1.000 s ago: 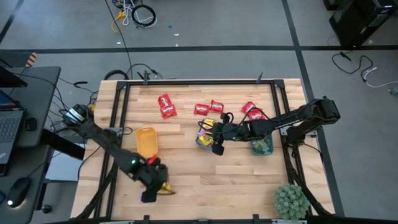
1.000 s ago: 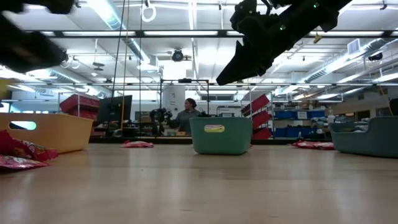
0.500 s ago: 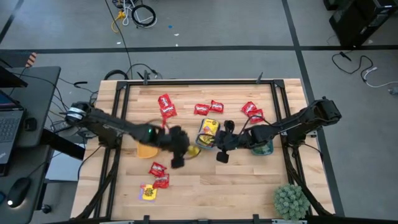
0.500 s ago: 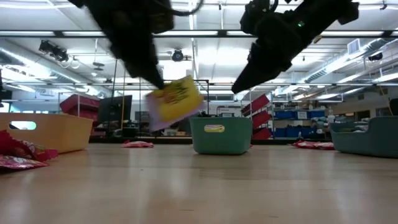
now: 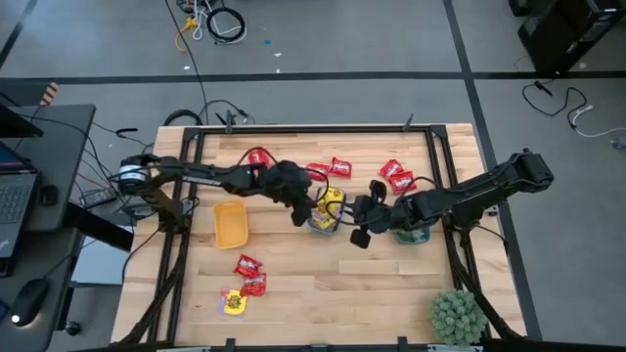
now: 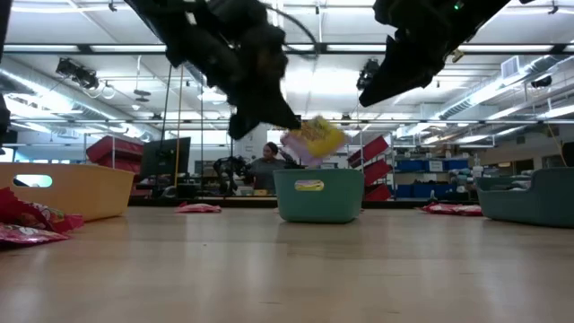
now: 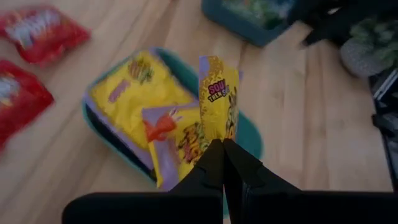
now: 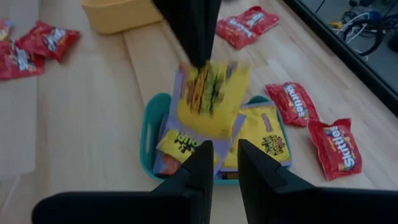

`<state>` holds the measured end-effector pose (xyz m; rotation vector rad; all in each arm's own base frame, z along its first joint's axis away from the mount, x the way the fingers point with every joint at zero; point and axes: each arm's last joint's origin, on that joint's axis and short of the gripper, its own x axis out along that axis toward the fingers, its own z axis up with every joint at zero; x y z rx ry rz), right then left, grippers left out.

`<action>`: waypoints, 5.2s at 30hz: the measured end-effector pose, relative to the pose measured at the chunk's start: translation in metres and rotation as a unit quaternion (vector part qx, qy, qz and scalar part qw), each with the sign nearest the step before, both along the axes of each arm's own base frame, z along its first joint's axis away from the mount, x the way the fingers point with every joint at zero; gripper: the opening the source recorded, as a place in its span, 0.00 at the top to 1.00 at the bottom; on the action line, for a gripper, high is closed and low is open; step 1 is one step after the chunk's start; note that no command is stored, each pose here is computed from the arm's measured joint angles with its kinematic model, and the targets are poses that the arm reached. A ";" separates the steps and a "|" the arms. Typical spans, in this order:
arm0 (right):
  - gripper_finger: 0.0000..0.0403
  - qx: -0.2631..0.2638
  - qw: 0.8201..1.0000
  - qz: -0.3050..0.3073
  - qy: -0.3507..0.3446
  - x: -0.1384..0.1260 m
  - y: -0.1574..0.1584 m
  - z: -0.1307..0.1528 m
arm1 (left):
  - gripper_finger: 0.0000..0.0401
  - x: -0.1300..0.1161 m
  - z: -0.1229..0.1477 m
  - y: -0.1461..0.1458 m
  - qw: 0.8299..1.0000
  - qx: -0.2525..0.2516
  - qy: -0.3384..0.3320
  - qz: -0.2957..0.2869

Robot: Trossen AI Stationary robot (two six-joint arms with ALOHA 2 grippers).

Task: Sort candy
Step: Put the yellow candy pack into the green bin

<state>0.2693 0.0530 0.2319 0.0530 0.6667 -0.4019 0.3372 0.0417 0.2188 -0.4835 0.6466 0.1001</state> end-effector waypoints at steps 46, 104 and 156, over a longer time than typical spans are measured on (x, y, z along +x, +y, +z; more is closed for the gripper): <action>1.00 0.044 0.992 0.118 0.017 0.065 -0.055 -0.095 | 1.00 -0.085 0.001 -0.049 0.978 0.159 0.048 -0.129; 0.77 -0.006 0.982 0.189 -0.015 0.053 -0.025 -0.055 | 0.96 -0.146 -0.081 -0.231 0.910 -0.003 0.333 -0.245; 0.76 -0.037 0.998 0.031 0.036 -0.032 -0.027 0.016 | 1.00 0.066 0.008 0.000 0.944 0.264 0.087 -0.176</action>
